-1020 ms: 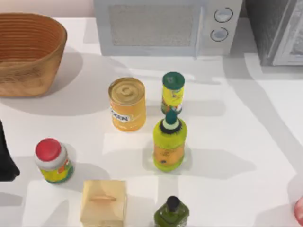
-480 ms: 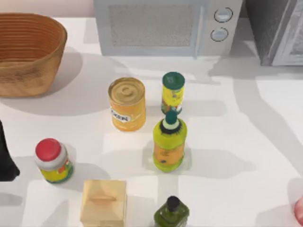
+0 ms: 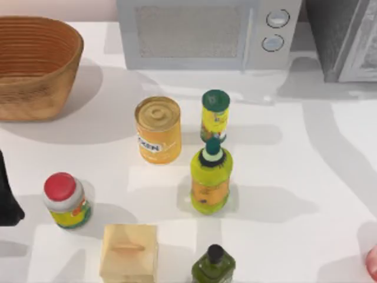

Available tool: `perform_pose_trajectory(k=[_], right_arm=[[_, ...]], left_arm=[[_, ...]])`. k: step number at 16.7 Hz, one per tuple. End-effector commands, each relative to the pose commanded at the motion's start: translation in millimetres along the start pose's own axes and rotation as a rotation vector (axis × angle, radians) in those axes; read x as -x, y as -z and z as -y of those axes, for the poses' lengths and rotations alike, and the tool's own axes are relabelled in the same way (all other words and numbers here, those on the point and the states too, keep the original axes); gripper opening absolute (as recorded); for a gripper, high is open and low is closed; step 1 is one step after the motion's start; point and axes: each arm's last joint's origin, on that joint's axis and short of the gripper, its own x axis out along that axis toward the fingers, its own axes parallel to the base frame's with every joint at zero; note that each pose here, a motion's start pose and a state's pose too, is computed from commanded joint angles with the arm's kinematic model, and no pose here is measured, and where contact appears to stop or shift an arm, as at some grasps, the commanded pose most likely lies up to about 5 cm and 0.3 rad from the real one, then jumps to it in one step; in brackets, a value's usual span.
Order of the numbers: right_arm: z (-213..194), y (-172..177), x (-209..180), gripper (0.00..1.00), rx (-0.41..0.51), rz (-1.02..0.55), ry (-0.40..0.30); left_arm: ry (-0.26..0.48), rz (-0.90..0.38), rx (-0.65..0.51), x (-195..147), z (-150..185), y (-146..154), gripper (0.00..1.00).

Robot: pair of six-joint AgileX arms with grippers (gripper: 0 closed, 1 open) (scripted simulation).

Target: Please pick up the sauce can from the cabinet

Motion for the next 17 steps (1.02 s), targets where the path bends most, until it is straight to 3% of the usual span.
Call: perform_pose_trajectory(k=[5,13,17], right_arm=[[33,70,18,0.0,0.021,-0.037,0.003],[78,281,51,0.0,0.029,-0.129,-0.003],[89,354,61,0.0,0.013,-0.071,-0.008]], left_arm=[[0.0,0.0,0.0,0,0,0,1.0],[0.0,0.0,0.0,0,0,0,1.0],[0.0,0.0,0.0,0,0,0,1.0]])
